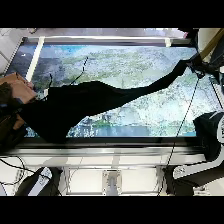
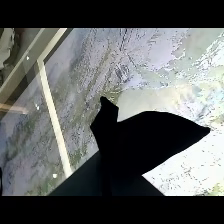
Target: Fold the clothes and pants, and hang the long-sleeved shirts on hangers.
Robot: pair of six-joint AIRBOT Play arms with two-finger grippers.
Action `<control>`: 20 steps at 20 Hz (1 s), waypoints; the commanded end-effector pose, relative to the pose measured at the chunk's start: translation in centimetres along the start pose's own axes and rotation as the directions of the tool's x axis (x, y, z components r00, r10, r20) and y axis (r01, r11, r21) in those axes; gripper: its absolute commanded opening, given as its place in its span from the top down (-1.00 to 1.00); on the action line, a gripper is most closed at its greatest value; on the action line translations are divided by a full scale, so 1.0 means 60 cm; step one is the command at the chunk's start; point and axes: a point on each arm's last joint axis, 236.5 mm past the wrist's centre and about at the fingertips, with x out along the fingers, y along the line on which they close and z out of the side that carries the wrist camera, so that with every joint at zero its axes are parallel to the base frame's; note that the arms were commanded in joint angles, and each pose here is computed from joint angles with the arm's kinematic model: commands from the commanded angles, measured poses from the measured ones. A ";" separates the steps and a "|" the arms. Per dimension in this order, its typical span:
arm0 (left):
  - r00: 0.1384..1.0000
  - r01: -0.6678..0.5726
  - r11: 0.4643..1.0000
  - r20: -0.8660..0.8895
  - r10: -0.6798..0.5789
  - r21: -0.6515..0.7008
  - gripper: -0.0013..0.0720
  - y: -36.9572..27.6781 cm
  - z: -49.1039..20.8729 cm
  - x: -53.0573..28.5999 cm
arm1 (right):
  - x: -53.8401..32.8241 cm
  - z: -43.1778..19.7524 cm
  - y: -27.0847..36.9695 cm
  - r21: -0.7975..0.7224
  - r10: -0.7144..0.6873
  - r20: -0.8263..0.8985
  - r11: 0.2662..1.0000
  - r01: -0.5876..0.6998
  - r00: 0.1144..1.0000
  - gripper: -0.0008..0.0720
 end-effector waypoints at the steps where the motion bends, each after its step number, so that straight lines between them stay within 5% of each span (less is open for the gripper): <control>1: 0.997 -0.021 0.996 0.067 0.027 -0.090 0.91 0.027 0.019 -0.003 | 0.046 0.001 -0.019 0.145 -0.019 0.037 0.989 0.014 0.999 0.97; 5: 0.996 -0.034 0.989 0.074 0.045 -0.141 0.92 0.046 0.024 -0.006 | 0.090 -0.044 -0.018 0.115 -0.023 -0.004 0.993 0.023 1.000 0.86; 7: 0.997 0.001 0.991 0.071 0.008 -0.137 0.91 0.024 0.022 -0.004 | 0.092 -0.083 -0.007 0.029 -0.011 -0.092 0.999 0.014 0.996 -0.19; 12: 0.997 0.047 0.995 0.065 -0.041 -0.091 0.91 -0.014 0.016 0.000 | -0.003 -0.252 0.081 -0.227 0.069 -0.540 0.948 -0.224 0.839 -0.20; 13: 0.996 0.065 0.993 0.066 -0.058 -0.098 0.59 -0.023 0.017 -0.001 | -0.027 -0.281 0.104 -0.252 0.075 -0.599 0.927 -0.277 0.797 -0.20; 14: 0.993 0.095 0.991 0.073 -0.089 -0.089 -0.58 -0.035 0.019 -0.006 | -0.045 -0.299 0.131 -0.271 0.082 -0.624 0.910 -0.314 0.777 -0.20; 15: 0.987 0.144 0.988 0.079 -0.140 -0.053 -0.96 -0.057 0.021 -0.017 | -0.058 -0.306 0.157 -0.291 0.092 -0.624 0.894 -0.340 0.776 -0.20; 18: 0.904 0.409 0.891 0.048 -0.425 0.197 -0.91 -0.187 -0.005 -0.088 | -0.098 -0.312 0.219 -0.361 0.117 -0.610 0.839 -0.407 0.783 -0.20; 20: 0.865 0.489 0.809 -0.062 -0.498 0.327 -0.91 -0.248 -0.061 -0.111 | -0.126 -0.313 0.239 -0.380 0.124 -0.613 0.820 -0.429 0.781 -0.20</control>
